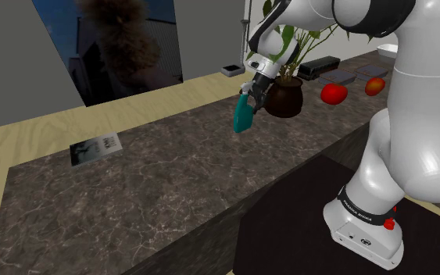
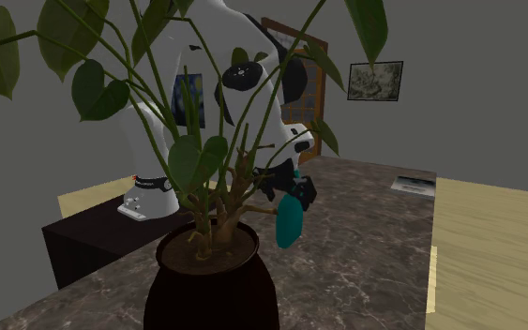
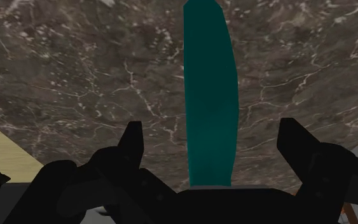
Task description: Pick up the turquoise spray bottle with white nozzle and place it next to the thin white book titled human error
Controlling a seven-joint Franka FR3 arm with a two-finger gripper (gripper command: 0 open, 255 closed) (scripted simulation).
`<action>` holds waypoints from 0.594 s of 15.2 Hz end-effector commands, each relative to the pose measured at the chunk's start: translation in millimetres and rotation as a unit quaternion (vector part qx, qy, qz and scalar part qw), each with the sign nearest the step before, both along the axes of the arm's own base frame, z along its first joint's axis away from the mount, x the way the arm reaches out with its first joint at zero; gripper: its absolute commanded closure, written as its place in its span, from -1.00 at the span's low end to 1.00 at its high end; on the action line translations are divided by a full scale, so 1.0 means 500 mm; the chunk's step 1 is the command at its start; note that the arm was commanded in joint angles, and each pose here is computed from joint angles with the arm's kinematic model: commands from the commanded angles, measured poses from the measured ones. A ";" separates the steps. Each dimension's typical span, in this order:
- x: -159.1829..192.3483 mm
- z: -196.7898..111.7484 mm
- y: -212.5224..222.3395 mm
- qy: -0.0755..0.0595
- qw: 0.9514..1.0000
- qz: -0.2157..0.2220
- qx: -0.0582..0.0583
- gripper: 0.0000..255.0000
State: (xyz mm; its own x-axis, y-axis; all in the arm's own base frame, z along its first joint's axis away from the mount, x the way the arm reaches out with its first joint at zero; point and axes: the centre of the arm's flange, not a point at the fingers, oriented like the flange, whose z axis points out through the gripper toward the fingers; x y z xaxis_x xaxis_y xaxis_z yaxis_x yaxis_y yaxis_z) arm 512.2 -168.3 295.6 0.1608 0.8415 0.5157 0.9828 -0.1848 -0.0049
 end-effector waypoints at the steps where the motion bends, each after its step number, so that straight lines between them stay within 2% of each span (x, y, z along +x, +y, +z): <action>1: 0.000 0.000 0.000 0.000 1.000 0.000 0.000 -1.00; 2: 0.000 0.000 0.000 0.000 1.000 0.000 0.000 -1.00; 3: 0.000 0.000 0.000 0.000 1.000 0.000 0.000 1.00; 9: 0.000 0.000 0.000 0.000 1.000 0.000 0.000 1.00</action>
State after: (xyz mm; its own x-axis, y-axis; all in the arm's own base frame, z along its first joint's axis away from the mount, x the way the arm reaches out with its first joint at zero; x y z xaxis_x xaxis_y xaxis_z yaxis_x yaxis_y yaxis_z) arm 512.2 -168.3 295.7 0.1608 0.8415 0.5157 0.9827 -0.1850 -0.0046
